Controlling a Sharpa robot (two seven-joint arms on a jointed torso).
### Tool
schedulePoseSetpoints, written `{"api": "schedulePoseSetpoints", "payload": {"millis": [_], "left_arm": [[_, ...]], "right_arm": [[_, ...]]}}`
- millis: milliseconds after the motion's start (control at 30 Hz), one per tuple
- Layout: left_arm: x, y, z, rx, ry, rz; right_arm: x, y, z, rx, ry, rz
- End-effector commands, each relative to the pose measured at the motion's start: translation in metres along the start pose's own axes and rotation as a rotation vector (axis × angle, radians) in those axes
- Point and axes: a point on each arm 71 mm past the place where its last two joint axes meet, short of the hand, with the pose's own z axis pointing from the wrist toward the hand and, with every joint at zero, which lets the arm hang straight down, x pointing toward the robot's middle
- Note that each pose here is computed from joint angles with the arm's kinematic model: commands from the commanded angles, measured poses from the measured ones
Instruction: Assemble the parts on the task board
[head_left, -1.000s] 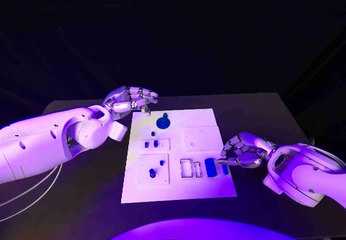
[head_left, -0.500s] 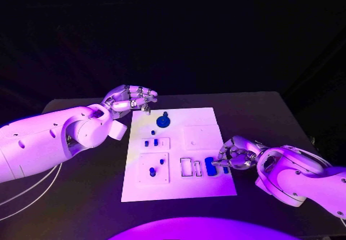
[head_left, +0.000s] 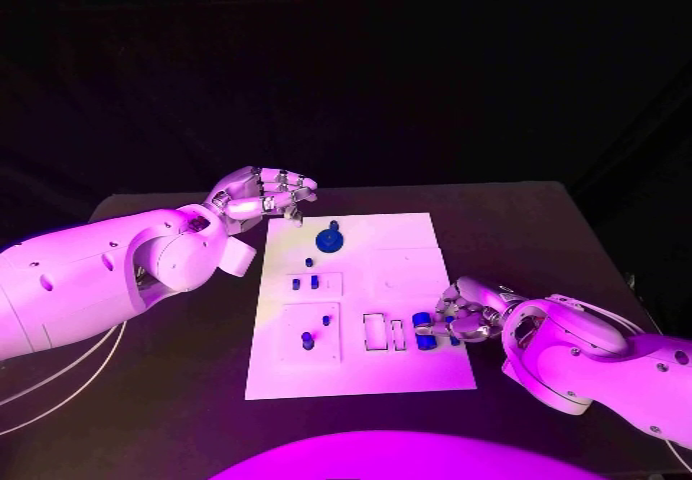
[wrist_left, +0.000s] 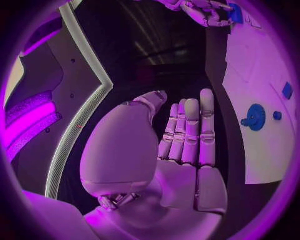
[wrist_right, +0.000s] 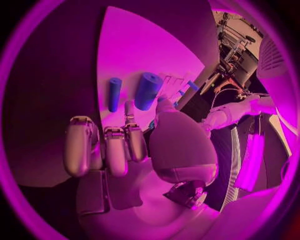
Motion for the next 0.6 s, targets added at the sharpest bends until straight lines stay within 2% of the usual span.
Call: {"api": "schedulePoseSetpoints", "payload": {"millis": [33,167,433,600], "left_arm": [[0.0028,-0.0008,0.0005,0.009,0.020,-0.015],[0.0025,-0.0007,0.0003,0.007,0.019,-0.015],[0.0024,-0.0005,0.0000,0.003,0.022,-0.016],[0.0025,-0.0004,-0.0001,0.002,0.023,-0.016]], "right_arm": [[0.002,0.000,0.002,0.009,0.012,-0.059],[0.006,0.000,0.003,0.012,0.037,-0.078],[0.015,0.000,0.004,0.020,0.123,-0.111],[0.018,0.000,0.005,0.021,0.144,-0.114]]}}
